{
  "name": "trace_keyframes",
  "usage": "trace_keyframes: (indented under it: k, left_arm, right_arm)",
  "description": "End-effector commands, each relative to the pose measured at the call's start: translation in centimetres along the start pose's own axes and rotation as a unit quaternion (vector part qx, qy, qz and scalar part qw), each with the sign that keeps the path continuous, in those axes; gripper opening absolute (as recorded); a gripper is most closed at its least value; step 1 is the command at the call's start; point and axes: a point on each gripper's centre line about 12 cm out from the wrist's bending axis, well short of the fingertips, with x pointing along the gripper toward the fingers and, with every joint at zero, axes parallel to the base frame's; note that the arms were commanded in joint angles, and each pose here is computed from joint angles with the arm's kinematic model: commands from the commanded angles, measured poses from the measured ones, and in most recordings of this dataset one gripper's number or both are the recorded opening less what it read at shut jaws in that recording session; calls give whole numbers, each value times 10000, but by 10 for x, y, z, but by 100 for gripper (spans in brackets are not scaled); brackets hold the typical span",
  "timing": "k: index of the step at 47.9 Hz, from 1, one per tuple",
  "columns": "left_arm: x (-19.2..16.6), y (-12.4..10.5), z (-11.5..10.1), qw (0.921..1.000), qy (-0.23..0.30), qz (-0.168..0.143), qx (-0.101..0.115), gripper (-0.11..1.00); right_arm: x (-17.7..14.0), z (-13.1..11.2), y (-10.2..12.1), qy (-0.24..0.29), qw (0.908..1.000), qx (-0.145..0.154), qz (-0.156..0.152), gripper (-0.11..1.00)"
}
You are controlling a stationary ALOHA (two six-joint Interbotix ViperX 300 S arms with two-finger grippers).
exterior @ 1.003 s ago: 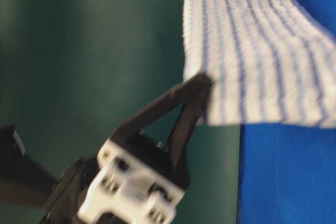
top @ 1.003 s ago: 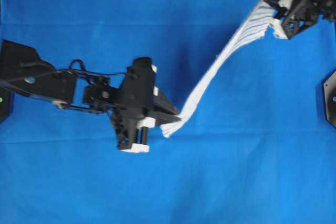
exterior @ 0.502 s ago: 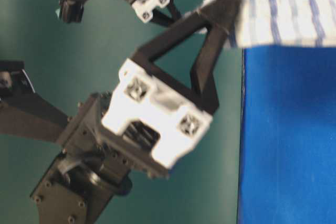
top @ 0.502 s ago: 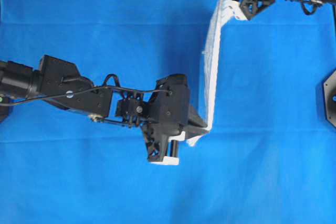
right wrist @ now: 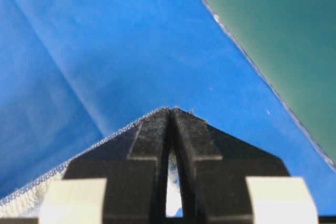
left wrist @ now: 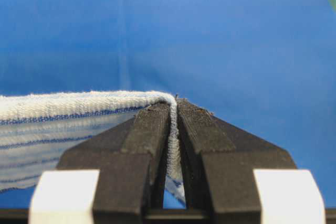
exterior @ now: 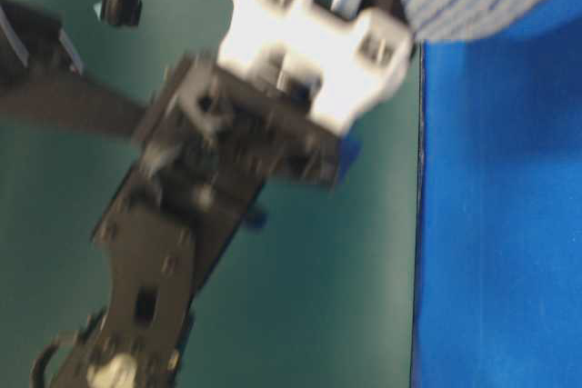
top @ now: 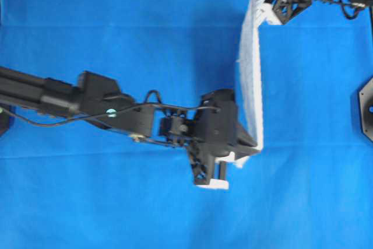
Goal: Fold the blue towel.
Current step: 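Lift the strip and swing the left end down, rotating it vertical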
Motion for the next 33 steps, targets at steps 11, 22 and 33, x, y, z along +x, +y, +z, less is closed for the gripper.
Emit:
trace_keyframes:
  k: [11,22,33]
  left_arm:
    - [25,-17,21,9993,-329,-144,56,3]
    - [16,-18,-3,9999,-28,-150,-4,3]
    - [-9,-20,-41,9978,321,-152,-566,3]
  right_arm:
    - [-9,3,-10,-80,9999,42,-143,3]
    - [24,6,-1,93,10000,-37,-1,3]
    - [64,17,18,71,9993,-235,271,3]
